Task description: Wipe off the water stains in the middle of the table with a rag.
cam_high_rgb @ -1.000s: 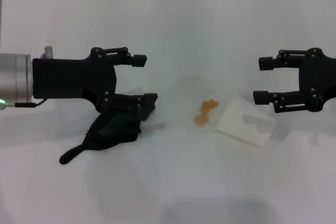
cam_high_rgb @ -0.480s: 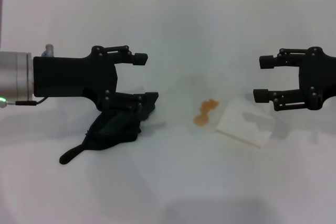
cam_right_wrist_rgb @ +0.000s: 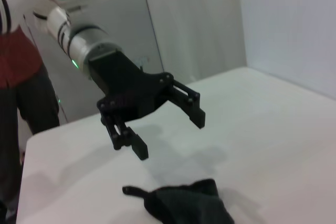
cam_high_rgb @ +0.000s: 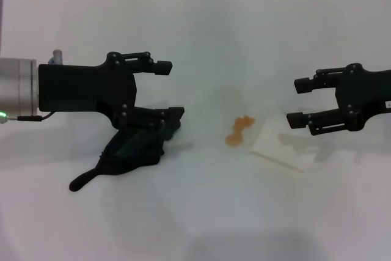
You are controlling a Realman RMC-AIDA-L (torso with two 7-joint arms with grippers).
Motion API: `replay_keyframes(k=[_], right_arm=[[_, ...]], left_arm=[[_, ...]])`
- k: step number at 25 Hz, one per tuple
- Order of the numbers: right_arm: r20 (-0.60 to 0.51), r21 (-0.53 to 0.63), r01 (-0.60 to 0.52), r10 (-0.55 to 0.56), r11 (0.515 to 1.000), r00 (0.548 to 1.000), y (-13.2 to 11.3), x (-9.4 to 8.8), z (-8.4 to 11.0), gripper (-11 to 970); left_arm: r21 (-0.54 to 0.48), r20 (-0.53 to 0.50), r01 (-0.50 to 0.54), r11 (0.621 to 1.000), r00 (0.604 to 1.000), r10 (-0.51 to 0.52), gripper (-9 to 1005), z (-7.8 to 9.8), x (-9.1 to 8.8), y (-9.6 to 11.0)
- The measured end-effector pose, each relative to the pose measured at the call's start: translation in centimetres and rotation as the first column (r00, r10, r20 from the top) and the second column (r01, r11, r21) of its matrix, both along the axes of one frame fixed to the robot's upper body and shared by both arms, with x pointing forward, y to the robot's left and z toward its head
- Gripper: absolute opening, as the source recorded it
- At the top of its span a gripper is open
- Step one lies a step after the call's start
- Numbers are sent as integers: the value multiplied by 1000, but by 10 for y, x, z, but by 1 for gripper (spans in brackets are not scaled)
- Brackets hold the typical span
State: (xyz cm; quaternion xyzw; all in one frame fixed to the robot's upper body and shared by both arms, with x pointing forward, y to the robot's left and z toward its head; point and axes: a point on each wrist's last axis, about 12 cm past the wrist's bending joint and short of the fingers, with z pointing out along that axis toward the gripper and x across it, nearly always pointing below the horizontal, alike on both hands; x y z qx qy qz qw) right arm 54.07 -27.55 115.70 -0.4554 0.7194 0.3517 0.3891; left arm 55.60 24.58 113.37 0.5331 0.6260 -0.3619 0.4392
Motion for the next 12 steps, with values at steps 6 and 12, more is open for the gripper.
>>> replay_keyframes(k=[6,12], right_arm=[[-36,-136,22,-27,991,999,12,6,8,771],[-78,-225,54,-73,973,994,20,14,10,771]], left_arm=[[5,-1,0,1000,1000,0,848,0,0,1],[15,-4,1,1000,1000,-1,848,-1,0,2]])
